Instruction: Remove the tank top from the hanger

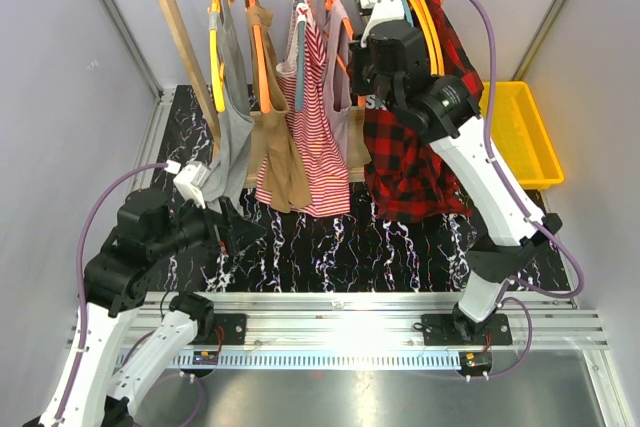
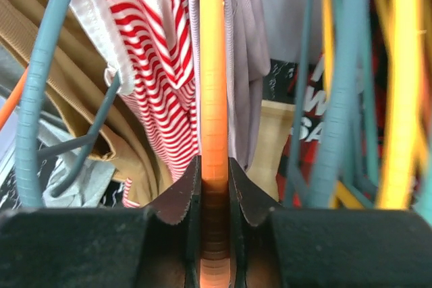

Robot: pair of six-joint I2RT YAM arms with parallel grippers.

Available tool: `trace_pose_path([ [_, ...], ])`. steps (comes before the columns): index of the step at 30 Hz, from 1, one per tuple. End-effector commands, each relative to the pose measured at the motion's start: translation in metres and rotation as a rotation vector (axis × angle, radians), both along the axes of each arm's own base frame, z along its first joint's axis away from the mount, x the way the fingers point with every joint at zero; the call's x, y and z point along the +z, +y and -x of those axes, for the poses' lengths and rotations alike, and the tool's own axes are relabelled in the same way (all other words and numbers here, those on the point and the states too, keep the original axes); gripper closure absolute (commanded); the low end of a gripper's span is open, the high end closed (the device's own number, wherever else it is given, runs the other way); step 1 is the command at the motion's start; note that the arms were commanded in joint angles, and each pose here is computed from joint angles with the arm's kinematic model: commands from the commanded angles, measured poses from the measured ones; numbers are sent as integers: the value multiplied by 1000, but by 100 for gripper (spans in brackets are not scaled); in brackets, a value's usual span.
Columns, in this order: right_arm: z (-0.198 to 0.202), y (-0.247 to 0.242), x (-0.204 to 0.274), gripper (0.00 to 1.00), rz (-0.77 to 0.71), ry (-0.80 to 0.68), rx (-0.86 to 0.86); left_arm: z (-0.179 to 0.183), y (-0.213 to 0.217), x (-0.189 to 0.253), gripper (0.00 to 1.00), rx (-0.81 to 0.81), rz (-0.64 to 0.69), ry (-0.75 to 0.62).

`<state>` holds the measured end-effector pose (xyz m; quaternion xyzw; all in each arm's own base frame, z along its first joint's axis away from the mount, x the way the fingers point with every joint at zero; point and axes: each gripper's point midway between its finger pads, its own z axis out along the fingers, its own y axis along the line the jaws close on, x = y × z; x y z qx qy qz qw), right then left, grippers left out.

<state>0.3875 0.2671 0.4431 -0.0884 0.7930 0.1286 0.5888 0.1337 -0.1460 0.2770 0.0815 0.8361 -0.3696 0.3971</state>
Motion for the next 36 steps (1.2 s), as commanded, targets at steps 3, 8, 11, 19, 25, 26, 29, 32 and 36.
trace_pose_path([
  [3,11,-44,99,100,-149,-284,-130,-10,-5,12,1,-7,20,-40],
  [8,18,-57,123,100,-202,-399,-150,-14,-3,15,1,5,7,-45],
  [11,26,-63,126,100,-181,-393,-141,-16,-3,15,1,10,1,-41],
  [19,74,-83,95,100,-165,-264,-55,-21,-8,30,1,-2,19,-60],
  [25,127,-93,45,100,-115,-95,89,-29,-15,45,1,-26,39,-74],
  [26,138,-97,42,100,-124,-76,105,-31,-16,46,1,-29,39,-72],
  [29,165,-104,17,100,-101,13,162,-34,-20,53,1,-46,48,-75],
  [32,194,-119,5,100,-104,65,196,-34,-23,65,1,-67,63,-95],
  [36,241,-143,3,100,-163,105,237,-22,-34,100,1,-152,128,-156],
])
